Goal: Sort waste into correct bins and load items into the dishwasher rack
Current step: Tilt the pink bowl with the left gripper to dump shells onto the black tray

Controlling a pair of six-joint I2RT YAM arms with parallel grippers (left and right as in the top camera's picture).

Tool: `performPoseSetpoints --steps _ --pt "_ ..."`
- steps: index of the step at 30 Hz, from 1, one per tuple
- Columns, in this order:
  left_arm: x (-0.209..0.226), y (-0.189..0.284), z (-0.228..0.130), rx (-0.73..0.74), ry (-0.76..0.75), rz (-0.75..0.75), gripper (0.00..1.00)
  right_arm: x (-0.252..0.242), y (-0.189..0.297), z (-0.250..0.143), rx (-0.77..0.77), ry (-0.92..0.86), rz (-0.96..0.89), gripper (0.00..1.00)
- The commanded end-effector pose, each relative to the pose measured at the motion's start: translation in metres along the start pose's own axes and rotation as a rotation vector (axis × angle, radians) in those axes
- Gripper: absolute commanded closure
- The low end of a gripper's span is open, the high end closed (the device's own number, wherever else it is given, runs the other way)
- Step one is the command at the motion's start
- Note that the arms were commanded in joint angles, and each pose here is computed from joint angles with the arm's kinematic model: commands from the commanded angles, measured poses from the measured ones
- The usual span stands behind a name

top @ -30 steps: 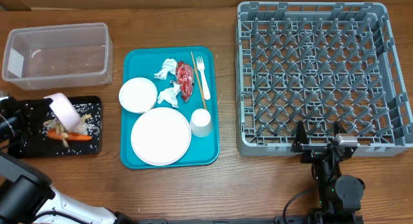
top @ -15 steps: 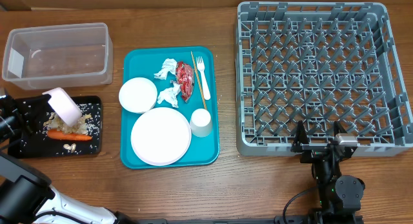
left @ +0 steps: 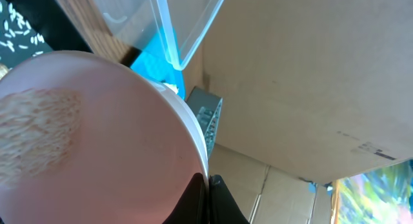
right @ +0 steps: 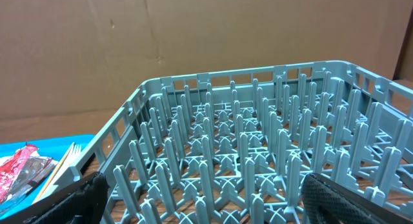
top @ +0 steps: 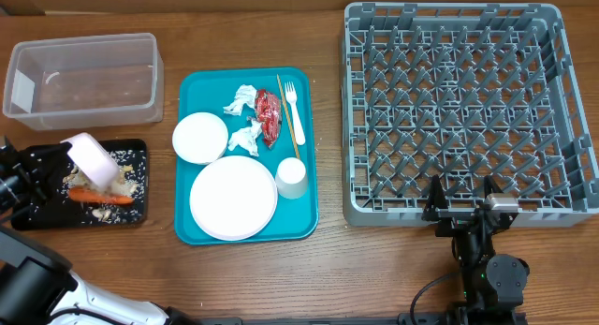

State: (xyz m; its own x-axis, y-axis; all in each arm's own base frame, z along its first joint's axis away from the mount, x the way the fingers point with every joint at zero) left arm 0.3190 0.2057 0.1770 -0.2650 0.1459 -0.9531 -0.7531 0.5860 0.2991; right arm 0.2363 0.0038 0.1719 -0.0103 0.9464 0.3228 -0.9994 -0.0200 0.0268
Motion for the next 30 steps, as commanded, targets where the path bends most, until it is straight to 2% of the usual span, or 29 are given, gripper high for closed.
performPoseSetpoints --steps 1,6,9,30 --pt "-0.016 0.005 -0.002 -0.025 -0.054 -0.047 0.96 -0.001 0.0 -0.001 -0.006 -0.004 -0.005 0.0" --pt "-0.016 0.005 0.002 -0.032 -0.041 -0.049 0.96 -0.001 0.0 -0.001 -0.006 -0.003 -0.005 0.0" --pt "-0.027 0.006 -0.002 -0.035 -0.052 -0.112 0.96 -0.001 0.0 -0.001 -0.006 -0.004 -0.006 0.0" --pt "-0.03 0.007 0.0 -0.042 -0.033 -0.133 0.96 -0.001 0.0 -0.001 -0.006 -0.004 -0.005 0.0"
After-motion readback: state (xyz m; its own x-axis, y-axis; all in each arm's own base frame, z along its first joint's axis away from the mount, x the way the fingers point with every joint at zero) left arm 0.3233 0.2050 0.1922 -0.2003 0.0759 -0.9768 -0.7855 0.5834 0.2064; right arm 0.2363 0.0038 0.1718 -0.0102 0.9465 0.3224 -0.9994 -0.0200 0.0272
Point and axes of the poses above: each gripper's point midway between its finger pads, its own y axis back along the fingers, its own x axis along the line the jaws close on, z = x × y, the point moved 1 cm from there along y, back along the fingers, and after that the axes turned 12 degrees about -y, right-handed, at the moved point
